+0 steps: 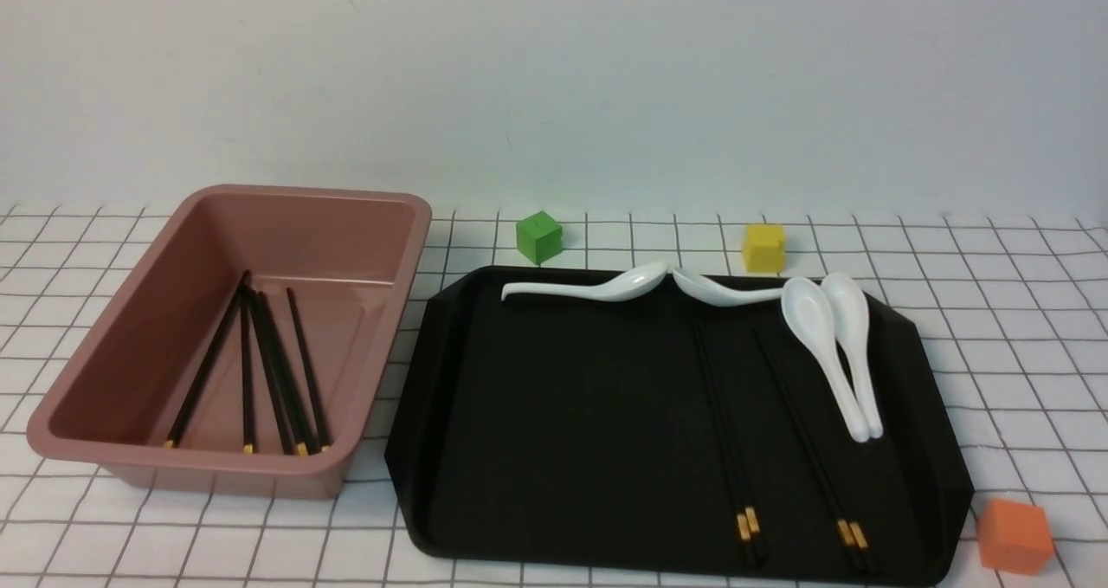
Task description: On white black tablecloth take chopsticks from black tray and put them in box.
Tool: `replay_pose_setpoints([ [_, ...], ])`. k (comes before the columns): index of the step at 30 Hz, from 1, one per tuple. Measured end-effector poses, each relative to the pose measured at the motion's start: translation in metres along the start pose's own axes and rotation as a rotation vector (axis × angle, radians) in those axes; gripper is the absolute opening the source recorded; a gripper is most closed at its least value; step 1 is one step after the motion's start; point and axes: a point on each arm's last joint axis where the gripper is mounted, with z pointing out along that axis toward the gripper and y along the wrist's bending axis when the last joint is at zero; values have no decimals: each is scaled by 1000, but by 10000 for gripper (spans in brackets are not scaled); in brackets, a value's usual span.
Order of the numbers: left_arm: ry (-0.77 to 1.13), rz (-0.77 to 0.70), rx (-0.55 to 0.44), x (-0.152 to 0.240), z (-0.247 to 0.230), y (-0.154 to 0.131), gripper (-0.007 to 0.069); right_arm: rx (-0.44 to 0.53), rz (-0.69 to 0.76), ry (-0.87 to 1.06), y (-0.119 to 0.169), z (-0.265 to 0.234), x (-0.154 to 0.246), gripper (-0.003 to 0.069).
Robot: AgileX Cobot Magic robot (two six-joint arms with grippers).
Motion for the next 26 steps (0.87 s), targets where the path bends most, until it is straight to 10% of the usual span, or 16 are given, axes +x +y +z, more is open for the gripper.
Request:
replay_pose_setpoints([
  [26,3,0,-1,0,0,0,3,0,0,0,0,0,0,240],
])
